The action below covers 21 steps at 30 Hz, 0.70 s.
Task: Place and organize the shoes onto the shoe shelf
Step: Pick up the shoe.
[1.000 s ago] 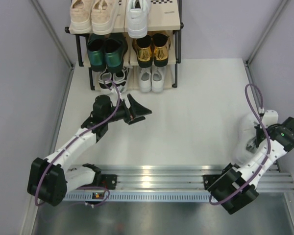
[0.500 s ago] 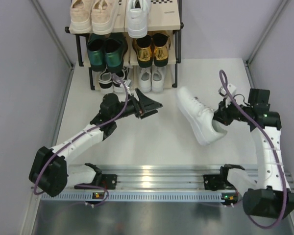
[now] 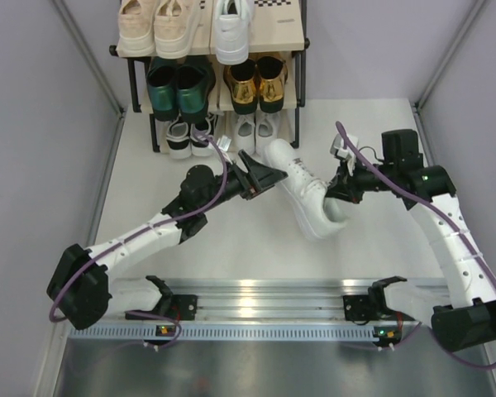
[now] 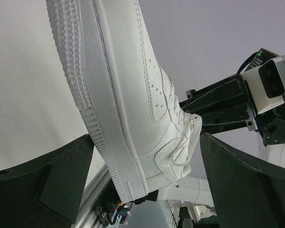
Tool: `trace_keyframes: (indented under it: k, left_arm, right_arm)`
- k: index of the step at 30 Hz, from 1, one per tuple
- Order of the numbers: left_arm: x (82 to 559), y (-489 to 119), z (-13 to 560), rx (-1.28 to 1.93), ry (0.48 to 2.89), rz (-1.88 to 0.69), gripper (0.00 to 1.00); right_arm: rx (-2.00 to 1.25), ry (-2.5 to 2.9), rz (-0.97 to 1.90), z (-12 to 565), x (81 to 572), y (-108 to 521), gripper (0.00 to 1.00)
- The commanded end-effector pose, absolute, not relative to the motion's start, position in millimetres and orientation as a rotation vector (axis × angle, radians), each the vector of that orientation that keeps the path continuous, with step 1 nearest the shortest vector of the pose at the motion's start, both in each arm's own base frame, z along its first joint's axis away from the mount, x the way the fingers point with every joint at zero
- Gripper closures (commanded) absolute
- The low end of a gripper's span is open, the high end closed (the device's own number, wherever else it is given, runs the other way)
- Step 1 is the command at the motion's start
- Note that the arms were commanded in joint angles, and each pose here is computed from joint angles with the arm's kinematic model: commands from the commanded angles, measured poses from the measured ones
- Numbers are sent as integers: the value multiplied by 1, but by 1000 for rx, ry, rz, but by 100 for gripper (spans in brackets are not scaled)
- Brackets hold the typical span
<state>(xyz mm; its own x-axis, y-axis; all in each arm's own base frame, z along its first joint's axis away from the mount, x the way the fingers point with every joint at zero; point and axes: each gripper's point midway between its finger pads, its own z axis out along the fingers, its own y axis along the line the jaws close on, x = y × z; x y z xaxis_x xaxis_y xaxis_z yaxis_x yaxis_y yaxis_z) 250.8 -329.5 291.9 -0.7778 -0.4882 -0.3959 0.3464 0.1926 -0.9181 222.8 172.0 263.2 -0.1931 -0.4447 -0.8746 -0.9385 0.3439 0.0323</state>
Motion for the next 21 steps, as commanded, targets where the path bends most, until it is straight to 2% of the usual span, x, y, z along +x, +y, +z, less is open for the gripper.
trace_keyframes:
  k: [1, 5, 15, 18, 21]
  left_arm:
    - [248, -330, 315, -124, 1699, -1643, 2]
    - [252, -325, 295, -125, 1766, -1538, 2]
    - [249, -304, 326, -150, 1676, -1484, 3]
    - [252, -303, 325, -219, 1681, -1507, 12]
    - [253, -299, 321, -273, 1665, -1528, 26]
  right_arm:
    - [-1353, 1435, 867, 324, 205, 204, 100]
    - [-1370, 1395, 833, 330, 207, 203, 100]
    - [-1392, 1393, 941, 315, 195, 212, 100]
    - [-1426, 1367, 934, 314, 193, 216, 100]
    - [-1494, 1296, 941, 312, 184, 221, 100]
